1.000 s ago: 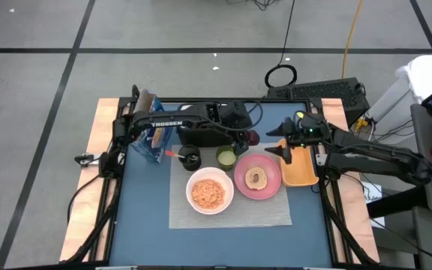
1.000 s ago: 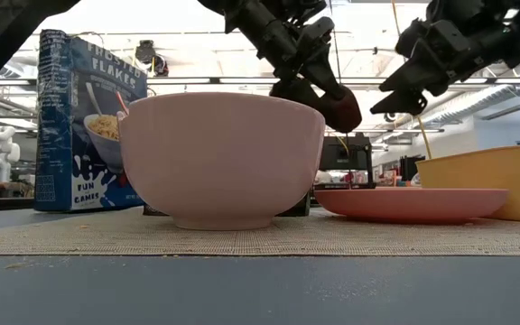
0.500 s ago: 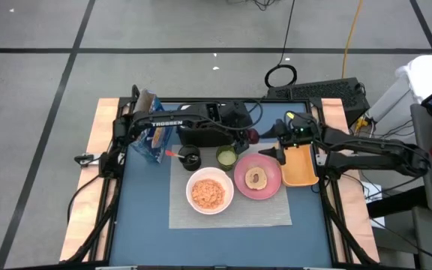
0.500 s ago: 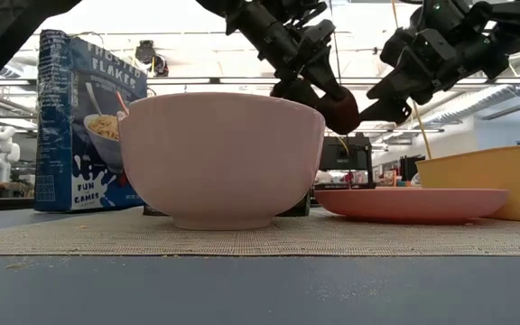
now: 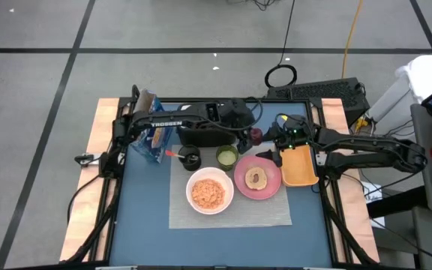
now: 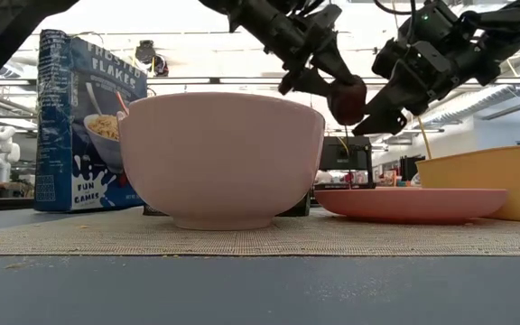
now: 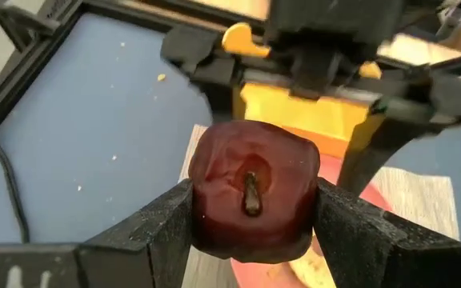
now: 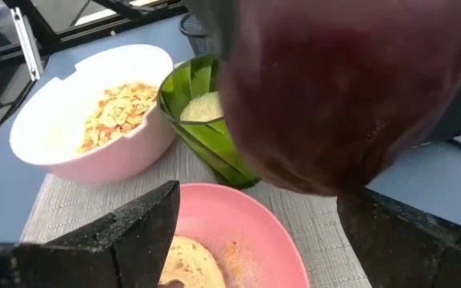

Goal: Arrange a breakfast setting
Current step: Put the apple on the top right of the gray mat

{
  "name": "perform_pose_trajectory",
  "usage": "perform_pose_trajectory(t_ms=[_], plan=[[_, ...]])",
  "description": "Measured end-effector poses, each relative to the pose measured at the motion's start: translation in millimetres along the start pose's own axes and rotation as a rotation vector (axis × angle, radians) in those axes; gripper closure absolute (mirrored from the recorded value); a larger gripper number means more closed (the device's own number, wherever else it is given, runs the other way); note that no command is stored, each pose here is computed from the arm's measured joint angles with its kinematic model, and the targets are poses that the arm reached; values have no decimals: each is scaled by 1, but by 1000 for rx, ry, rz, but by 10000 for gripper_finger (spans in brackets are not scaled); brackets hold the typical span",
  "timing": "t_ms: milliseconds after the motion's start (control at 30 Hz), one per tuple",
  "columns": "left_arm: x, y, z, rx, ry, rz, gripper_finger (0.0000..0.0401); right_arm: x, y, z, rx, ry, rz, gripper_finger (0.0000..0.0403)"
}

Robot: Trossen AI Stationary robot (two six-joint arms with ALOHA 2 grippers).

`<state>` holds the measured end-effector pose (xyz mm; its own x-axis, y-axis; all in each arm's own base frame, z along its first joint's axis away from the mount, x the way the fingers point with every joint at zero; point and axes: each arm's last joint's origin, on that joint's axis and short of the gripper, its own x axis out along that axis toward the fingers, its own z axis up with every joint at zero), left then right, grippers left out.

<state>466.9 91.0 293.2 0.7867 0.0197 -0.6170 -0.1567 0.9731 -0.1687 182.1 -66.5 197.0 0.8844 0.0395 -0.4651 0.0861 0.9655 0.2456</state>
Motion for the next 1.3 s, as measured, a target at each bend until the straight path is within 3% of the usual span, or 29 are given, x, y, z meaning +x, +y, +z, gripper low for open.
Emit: perform_pose_trajectory(t_ms=[300, 500, 667, 933, 1300], plan=[[1, 1, -4, 21, 41, 11, 169, -13, 4, -1, -81, 3, -18, 78], [1, 2, -5, 22, 39, 17, 169, -29, 5, -6, -129, 47, -193, 78], [19, 5, -12, 25, 49, 58, 169, -39, 5, -7, -165, 45, -321, 78], [43, 9, -21, 47, 45, 79, 169, -42, 7, -6, -170, 28, -325, 78], [46, 6, -19, 103, 12, 92, 169, -42, 7, -6, -168, 29, -324, 78]])
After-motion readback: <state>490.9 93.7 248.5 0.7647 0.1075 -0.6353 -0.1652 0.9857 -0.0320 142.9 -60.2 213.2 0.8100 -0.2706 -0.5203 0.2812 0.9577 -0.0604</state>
